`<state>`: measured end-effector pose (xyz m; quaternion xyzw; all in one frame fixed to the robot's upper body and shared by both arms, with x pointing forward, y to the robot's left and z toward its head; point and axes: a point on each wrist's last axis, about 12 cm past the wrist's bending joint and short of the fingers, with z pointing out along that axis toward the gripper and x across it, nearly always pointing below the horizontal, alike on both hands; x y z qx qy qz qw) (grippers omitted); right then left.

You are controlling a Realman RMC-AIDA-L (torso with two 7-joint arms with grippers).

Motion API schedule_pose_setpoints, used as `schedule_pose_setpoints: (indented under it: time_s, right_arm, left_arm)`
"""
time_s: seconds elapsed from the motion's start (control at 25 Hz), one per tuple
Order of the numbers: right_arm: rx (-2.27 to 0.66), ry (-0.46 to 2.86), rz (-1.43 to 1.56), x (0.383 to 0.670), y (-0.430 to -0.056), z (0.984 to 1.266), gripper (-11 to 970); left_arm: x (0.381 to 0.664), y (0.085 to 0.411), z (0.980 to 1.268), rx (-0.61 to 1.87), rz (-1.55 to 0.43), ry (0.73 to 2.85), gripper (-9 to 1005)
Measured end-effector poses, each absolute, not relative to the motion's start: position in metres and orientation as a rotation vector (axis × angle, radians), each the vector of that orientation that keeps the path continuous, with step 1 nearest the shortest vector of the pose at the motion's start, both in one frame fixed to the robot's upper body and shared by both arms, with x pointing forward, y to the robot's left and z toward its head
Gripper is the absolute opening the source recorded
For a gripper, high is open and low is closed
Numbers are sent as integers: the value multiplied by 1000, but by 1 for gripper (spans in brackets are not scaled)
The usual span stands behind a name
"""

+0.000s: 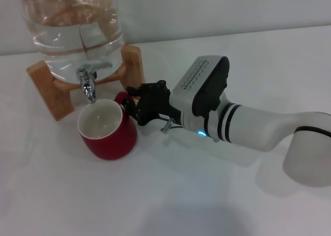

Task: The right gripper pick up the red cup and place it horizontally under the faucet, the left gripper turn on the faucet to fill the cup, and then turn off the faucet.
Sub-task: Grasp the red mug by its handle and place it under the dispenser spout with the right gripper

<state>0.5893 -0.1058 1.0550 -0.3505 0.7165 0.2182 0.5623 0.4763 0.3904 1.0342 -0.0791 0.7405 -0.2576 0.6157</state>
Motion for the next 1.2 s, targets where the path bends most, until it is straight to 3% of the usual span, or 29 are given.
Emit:
schedule_pose_setpoints:
  time_s: [0.6,1.2]
  right_arm:
    - [-836,1687,517,594,-98,1061,242]
    - [-777,1714,470,598,-118,1054,241]
  left_arm:
    - [475,390,1034,-180,-597,1703,718]
    - [476,390,1035,-176,-601,1700,718]
